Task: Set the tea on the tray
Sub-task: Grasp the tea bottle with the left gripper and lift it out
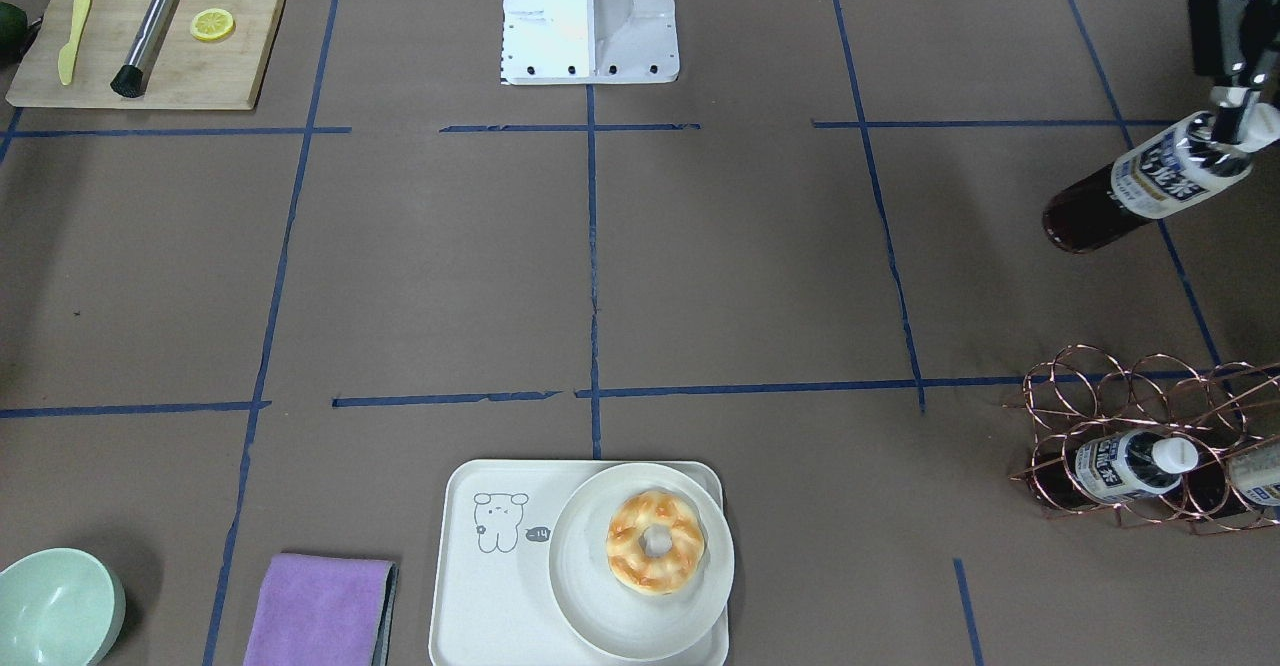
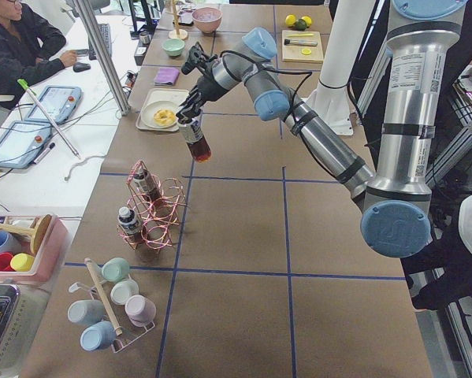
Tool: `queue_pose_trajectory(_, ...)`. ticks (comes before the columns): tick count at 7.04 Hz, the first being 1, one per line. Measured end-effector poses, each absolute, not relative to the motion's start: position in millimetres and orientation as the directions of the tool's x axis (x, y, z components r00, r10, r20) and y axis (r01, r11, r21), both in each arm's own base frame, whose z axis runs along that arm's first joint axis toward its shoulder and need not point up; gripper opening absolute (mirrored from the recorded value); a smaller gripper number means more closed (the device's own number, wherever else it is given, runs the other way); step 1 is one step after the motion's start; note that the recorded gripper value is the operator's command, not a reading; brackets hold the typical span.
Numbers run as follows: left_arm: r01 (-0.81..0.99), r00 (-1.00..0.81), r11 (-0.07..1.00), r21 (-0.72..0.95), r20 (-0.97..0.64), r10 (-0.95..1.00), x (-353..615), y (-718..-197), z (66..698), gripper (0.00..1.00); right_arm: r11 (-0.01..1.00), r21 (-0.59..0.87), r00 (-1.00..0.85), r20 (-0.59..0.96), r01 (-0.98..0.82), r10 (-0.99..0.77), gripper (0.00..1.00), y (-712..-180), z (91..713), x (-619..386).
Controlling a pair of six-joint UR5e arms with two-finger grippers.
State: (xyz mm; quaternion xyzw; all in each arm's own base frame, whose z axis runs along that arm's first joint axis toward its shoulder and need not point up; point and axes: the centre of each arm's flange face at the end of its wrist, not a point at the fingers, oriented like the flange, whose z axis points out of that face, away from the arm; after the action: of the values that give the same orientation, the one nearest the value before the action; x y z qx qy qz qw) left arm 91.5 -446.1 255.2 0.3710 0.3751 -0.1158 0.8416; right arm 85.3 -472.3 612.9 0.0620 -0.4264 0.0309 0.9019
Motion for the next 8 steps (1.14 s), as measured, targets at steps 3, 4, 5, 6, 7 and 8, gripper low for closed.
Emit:
queue_pose_trajectory(3,0.399,0.711,0.747,0.532,-0.694,0.114,220,-438,168,0.00,0.991,0.085,0.636,0.772,-0.108,0.003,1.00,-473,614,85)
queue_pose_trajectory(4,0.385,0.707,0.754,0.532,-0.695,0.129,268,-419,148,0.00,0.991,0.085,0.637,0.771,-0.108,0.003,1.00,-474,614,86)
queue_pose_trajectory(5,0.384,0.702,0.753,0.534,-0.699,0.138,304,-404,136,0.00,0.991,0.085,0.637,0.771,-0.108,0.003,1.00,-474,614,86)
queue_pose_trajectory(6,0.400,0.702,0.745,0.534,-0.701,0.126,338,-396,130,0.00,0.991,0.085,0.636,0.771,-0.108,0.003,1.00,-474,614,86)
queue_pose_trajectory(7,0.427,0.706,0.723,0.544,-0.699,0.109,374,-389,125,0.00,0.990,0.087,0.636,0.772,-0.108,0.002,1.00,-474,613,86)
queue_pose_trajectory(8,0.456,0.709,0.690,0.561,-0.698,0.099,411,-383,123,0.00,0.990,0.090,0.636,0.772,-0.107,-0.001,1.00,-474,612,85)
